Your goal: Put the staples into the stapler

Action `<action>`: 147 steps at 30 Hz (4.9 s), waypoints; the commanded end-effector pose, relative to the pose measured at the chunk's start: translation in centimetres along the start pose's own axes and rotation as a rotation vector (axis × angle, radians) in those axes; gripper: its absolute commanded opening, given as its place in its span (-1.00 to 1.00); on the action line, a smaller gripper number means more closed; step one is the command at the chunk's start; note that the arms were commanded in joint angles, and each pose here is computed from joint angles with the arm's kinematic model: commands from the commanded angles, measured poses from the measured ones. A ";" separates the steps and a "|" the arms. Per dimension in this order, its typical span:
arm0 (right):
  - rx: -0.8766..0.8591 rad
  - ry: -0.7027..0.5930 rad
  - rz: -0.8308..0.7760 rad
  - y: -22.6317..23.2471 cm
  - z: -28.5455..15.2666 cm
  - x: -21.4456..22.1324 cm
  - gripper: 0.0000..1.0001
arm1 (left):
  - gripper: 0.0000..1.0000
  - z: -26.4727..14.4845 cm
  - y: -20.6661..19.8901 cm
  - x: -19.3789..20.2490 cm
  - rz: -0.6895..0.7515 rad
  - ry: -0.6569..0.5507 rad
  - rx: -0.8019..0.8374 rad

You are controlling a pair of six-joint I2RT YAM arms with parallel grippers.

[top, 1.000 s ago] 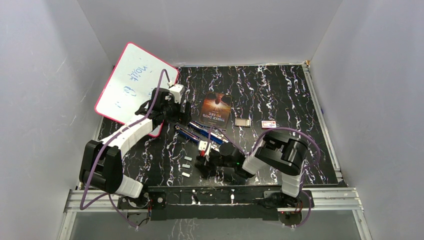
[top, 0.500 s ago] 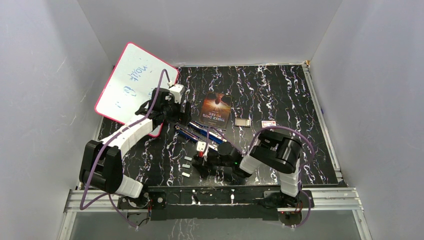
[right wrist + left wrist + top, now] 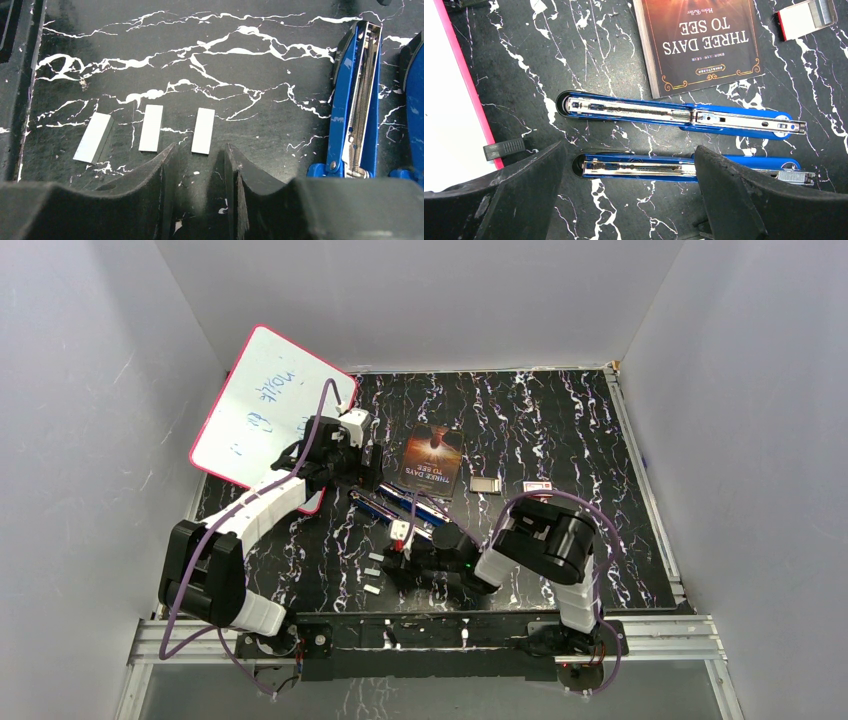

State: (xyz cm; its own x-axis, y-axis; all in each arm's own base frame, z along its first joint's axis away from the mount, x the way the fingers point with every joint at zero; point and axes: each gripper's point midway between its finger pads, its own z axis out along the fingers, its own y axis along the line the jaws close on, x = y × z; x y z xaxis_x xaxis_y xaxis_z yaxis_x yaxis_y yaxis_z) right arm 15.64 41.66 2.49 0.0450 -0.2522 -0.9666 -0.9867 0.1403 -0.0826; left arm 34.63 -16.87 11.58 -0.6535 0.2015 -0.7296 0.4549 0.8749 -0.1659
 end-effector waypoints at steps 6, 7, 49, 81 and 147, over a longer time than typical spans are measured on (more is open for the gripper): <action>-0.009 0.095 0.029 0.5 0.3 3.1 -0.07 | 0.96 -1.2 -0.5 -1.4 0.022 -0.046 0.007; -0.007 0.095 0.030 0.5 0.3 3.1 -0.09 | 0.96 -1.2 -0.5 -1.4 0.022 -0.045 0.007; 0.462 0.135 0.157 -10.2 -9.6 -6.9 -1.00 | 0.96 -1.0 -1.1 -1.2 0.042 -0.039 0.009; 0.401 0.282 0.295 -8.8 -7.4 -5.0 -0.97 | 0.96 -0.6 -1.1 -0.8 0.052 -0.023 0.002; 0.338 0.290 0.265 -7.6 -7.1 -5.3 -0.94 | 0.96 -0.6 -1.2 -0.7 0.058 -0.019 0.000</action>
State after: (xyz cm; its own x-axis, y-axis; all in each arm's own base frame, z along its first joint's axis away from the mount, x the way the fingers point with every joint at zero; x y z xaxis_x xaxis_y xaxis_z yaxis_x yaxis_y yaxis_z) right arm 21.50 33.58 8.39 -0.3219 -0.4515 -0.8322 -0.8375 0.5458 0.0278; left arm 34.23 -17.72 11.53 -0.6371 0.2391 -0.7328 0.4805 0.8666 -0.1350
